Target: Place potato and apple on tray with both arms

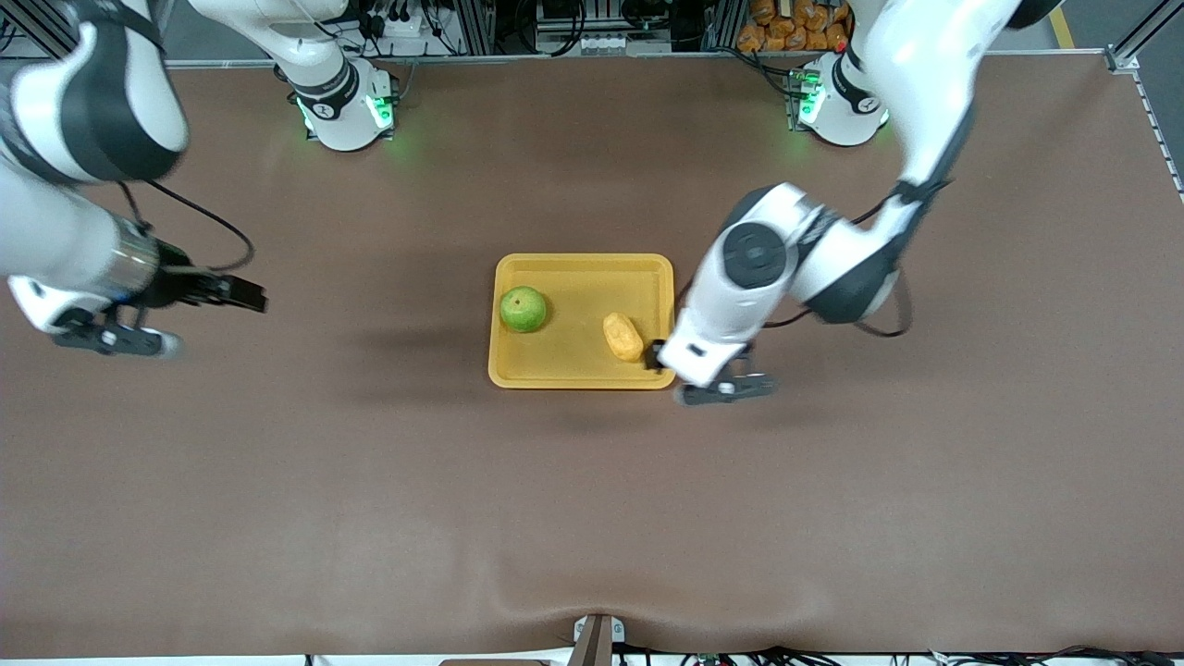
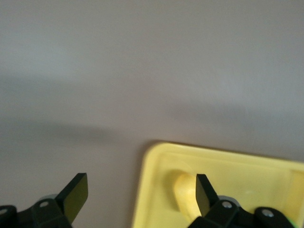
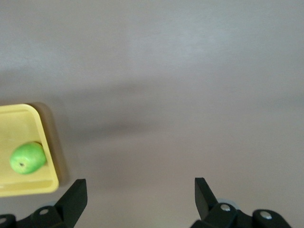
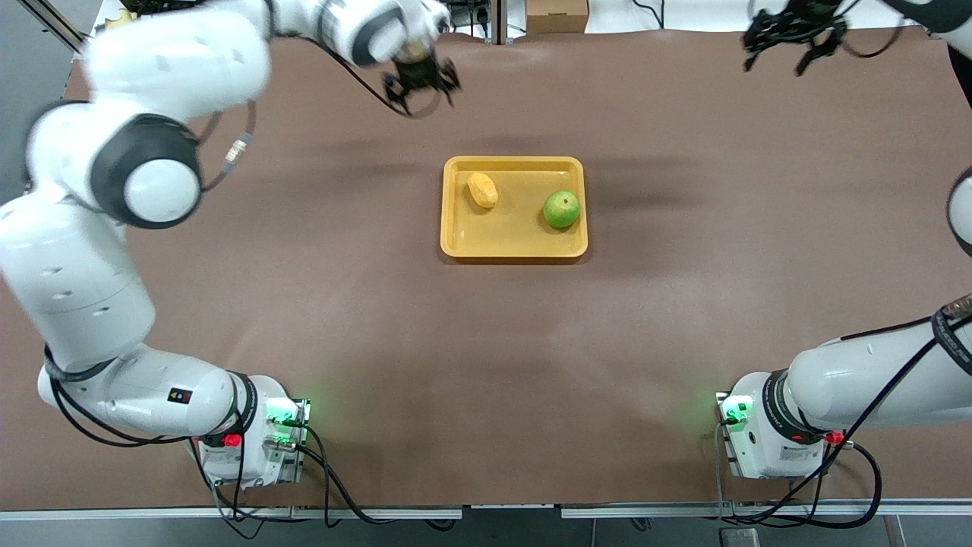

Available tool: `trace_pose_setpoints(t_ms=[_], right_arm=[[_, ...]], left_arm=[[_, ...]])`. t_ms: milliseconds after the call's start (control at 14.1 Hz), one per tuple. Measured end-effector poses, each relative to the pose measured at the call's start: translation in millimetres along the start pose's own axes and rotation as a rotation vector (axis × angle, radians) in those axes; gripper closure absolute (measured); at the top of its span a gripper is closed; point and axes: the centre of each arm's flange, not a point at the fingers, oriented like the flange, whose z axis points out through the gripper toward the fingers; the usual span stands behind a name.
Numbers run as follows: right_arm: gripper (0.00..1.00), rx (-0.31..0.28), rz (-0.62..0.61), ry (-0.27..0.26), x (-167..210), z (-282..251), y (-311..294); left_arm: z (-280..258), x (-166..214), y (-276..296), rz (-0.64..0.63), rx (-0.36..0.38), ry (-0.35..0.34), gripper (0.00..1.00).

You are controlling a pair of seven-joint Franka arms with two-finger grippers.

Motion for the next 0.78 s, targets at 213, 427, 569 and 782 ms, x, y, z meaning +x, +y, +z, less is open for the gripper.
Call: trace_pose_setpoints(t_ms=[213, 427, 569, 782], right_arm=[[0.00, 0.004, -0.056, -0.010, -20.9, -45.5, 46.4], [0.00, 0.012, -0.080, -0.003, -34.5, -87.9, 77.5], [0.00, 0.014, -0.074, -0.018, -41.4, -96.5, 83.4], [0.00, 0.012, -0.037, -0.026, -46.9, -100.8, 73.2]], left_arm=[[-72.8, 26.5, -59.3, -0.097, 0.036, 0.045, 0.00], [-125.8, 37.8, -102.9, -0.116, 0.052, 0.011, 0.00], [-157.2, 45.7, -125.7, -0.079, 0.059, 0.006, 0.00], [-192.8, 54.2, -163.7, -0.005, 0.034, 0.000, 0.00]])
